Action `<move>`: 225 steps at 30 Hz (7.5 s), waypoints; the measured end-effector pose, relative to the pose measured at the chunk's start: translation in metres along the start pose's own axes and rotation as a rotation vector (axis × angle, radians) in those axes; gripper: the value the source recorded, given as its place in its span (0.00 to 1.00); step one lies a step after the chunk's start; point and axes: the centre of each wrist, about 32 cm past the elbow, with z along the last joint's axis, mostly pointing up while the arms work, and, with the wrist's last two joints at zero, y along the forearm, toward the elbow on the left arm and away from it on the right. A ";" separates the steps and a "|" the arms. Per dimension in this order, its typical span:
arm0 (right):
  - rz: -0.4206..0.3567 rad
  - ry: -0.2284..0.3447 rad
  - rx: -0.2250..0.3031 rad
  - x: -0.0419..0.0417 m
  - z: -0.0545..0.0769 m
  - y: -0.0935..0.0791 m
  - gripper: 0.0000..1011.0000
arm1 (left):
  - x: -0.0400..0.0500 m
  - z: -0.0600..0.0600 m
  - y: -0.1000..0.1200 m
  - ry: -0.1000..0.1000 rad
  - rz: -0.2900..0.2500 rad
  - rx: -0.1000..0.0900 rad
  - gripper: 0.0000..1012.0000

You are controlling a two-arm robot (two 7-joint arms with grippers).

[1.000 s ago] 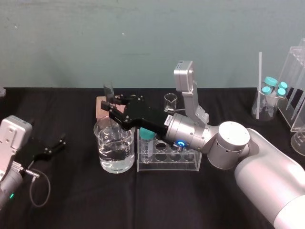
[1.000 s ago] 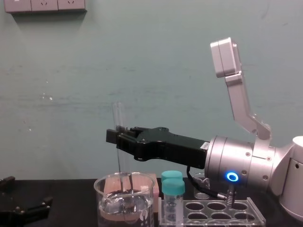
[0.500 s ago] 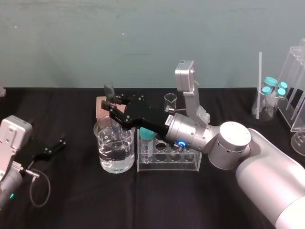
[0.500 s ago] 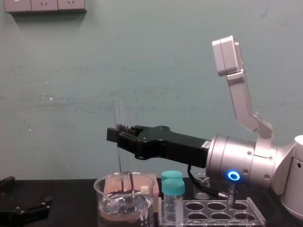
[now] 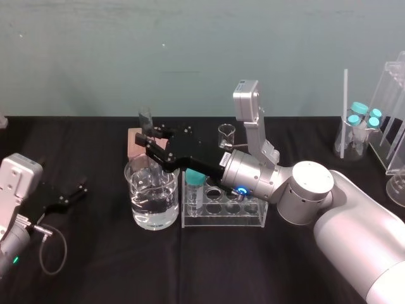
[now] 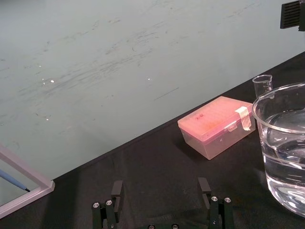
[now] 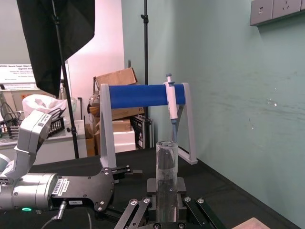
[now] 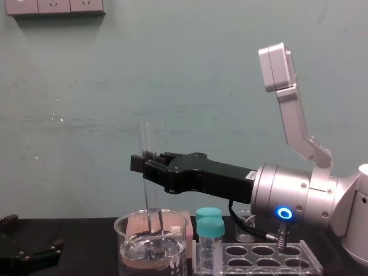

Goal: Hold the test tube with one hand and immerse one end into the beaker, then return it to the test tube rack.

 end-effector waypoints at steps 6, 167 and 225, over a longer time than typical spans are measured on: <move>0.001 0.001 0.000 -0.0003 0.000 0.000 0.22 | 0.0000 0.000 0.000 0.000 0.000 0.000 0.99; -0.489 -0.040 0.048 -0.0107 -0.006 -0.124 0.22 | 0.0000 0.000 0.000 0.000 0.000 0.000 0.99; -0.500 0.003 -0.009 -0.0136 -0.032 -0.127 0.22 | 0.0000 0.000 0.000 0.000 0.000 0.000 0.99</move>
